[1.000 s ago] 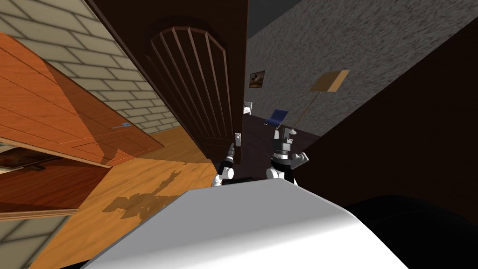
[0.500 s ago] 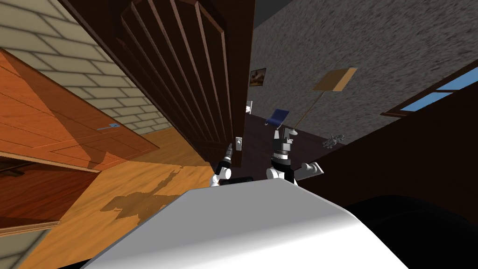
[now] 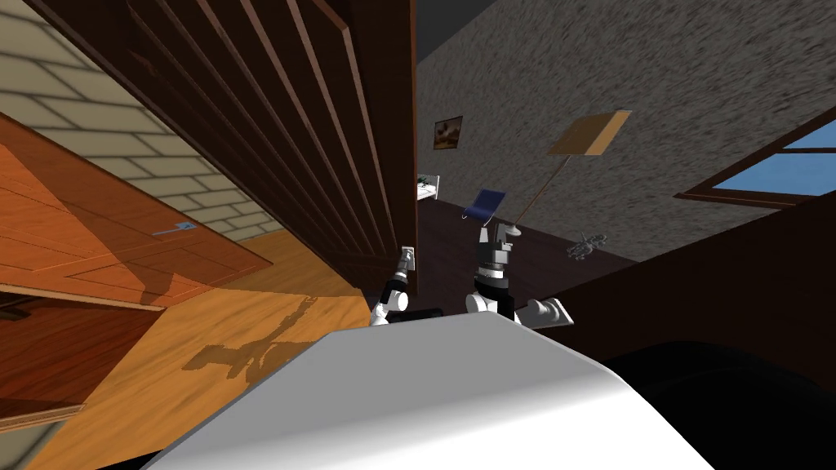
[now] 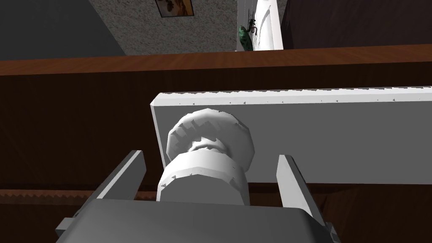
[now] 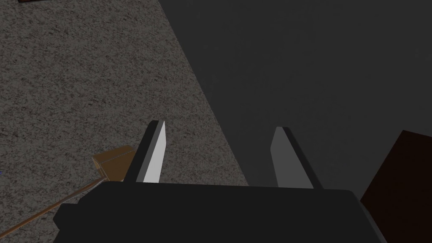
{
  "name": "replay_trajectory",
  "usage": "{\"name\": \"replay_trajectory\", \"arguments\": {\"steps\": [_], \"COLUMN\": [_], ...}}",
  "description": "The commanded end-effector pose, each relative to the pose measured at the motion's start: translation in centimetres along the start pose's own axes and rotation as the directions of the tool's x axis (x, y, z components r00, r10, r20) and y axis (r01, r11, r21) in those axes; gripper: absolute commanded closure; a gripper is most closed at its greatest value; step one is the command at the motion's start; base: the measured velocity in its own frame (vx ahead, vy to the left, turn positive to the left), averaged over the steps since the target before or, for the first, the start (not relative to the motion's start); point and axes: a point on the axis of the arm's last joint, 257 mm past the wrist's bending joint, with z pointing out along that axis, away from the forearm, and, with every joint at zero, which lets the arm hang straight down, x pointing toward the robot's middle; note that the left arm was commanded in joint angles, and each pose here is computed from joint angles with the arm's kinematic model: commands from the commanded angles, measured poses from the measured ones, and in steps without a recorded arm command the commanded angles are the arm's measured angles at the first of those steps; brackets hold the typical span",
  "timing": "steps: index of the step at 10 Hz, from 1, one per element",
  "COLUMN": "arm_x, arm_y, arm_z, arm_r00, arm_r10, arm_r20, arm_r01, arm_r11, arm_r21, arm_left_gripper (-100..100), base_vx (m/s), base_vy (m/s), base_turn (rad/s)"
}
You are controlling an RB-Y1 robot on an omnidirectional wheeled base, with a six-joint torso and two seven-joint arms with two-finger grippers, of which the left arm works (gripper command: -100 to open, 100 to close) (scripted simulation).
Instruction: Push the door open
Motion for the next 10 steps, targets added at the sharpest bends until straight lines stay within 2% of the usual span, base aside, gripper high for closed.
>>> {"name": "replay_trajectory", "arguments": {"steps": [1, 6, 7, 10], "arm_x": [-0.1, -0.1, 0.6, 1.7], "arm_y": [0.1, 0.1, 0.6, 0.9], "arm_z": [-0.04, -0.04, -1.10, -2.69], "arm_r00": [1.0000, 1.0000, 0.9996, 0.9984], "arm_r10": [0.002, 0.002, 0.021, 0.037], "arm_r20": [0.000, 0.000, -0.020, -0.042], "arm_r01": [-0.002, -0.002, -0.021, -0.037], "arm_r11": [1.0000, 1.0000, 0.9998, 0.9993], "arm_r21": [-0.001, -0.001, -0.008, -0.008], "arm_left_gripper": [100, 100, 100, 100], "base_vx": [-0.007, -0.009, 0.128, 0.206], "base_vy": [0.006, 0.011, -0.024, -0.038], "base_turn": [0.000, -0.007, 0.173, 0.198]}}
